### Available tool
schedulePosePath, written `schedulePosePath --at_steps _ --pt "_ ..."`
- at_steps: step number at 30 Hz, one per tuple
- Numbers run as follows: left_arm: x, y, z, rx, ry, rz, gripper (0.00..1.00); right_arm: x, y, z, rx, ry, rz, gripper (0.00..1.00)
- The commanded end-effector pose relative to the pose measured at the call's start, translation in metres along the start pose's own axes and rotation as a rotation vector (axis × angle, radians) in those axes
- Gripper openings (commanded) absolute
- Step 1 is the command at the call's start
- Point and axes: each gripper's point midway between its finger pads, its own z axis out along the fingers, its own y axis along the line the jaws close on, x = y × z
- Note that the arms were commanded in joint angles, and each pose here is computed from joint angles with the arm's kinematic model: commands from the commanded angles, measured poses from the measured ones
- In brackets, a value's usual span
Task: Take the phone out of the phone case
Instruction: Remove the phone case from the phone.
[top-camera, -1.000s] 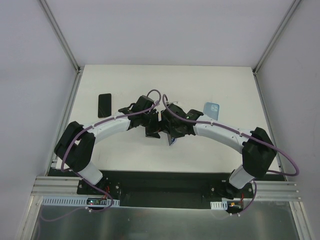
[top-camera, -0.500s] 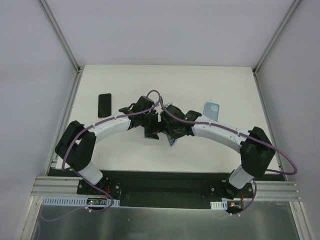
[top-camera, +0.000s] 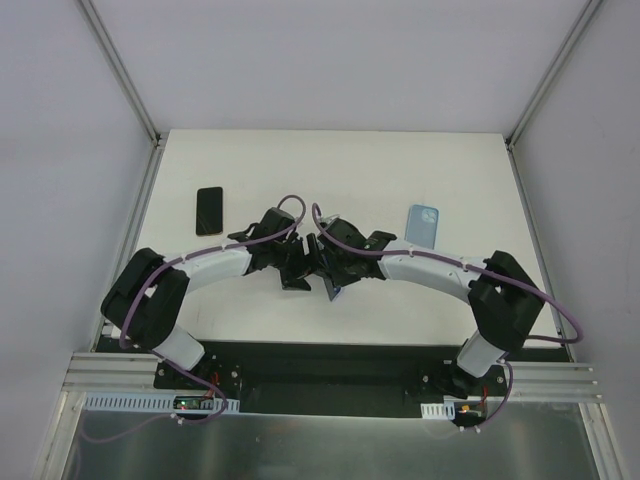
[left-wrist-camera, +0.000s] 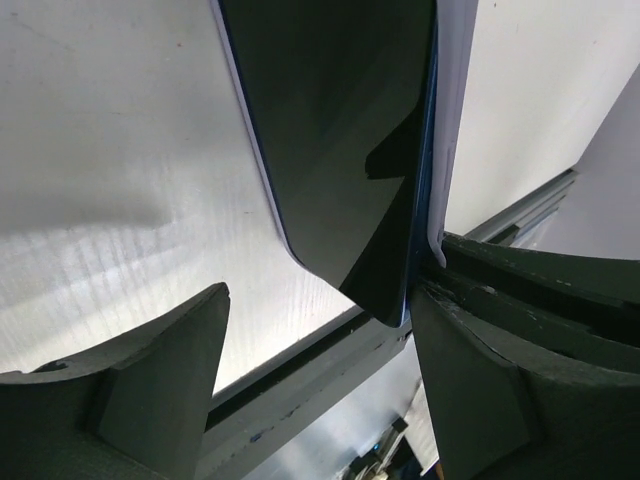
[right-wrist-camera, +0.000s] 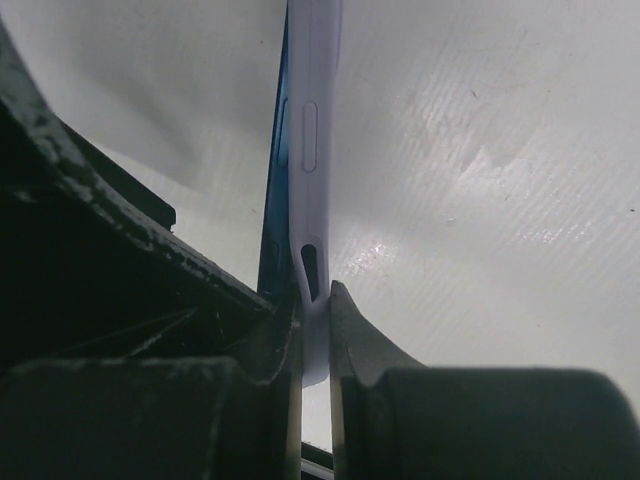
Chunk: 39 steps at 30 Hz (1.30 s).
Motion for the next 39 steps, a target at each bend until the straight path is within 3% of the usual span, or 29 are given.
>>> schedulePosePath --at_steps 1,13,19,28,31,36,39 --pt "-0.022 0.008 -0.005 0.004 -0.128 -0.064 0.71 -0.020 0.032 -0.011 -0.119 -0.079 0.079 0.01" --pt "0.000 0.024 -0.022 0.036 -0.151 -0.006 0.73 -0.019 0.060 -0.007 -0.178 0.005 0.412 0.01" --pt "0.015 0.023 -0.034 0.118 -0.153 0.134 0.71 -0.022 0.057 -0.013 -0.130 0.030 0.423 0.01" --pt "0.003 0.021 -0.062 0.175 -0.391 0.450 0.70 -0.017 0.041 -0.032 0.047 0.173 0.462 0.01" --pt "0.005 0.012 -0.067 0.202 -0.399 0.499 0.71 -0.012 0.026 -0.041 0.176 0.235 0.480 0.01" --pt "0.009 -0.004 -0.068 0.230 -0.393 0.543 0.70 -0.006 0.035 -0.040 0.159 0.286 0.528 0.01" --pt "0.005 -0.016 -0.076 0.237 -0.452 0.551 0.70 -0.003 0.036 -0.042 0.164 0.313 0.545 0.01"
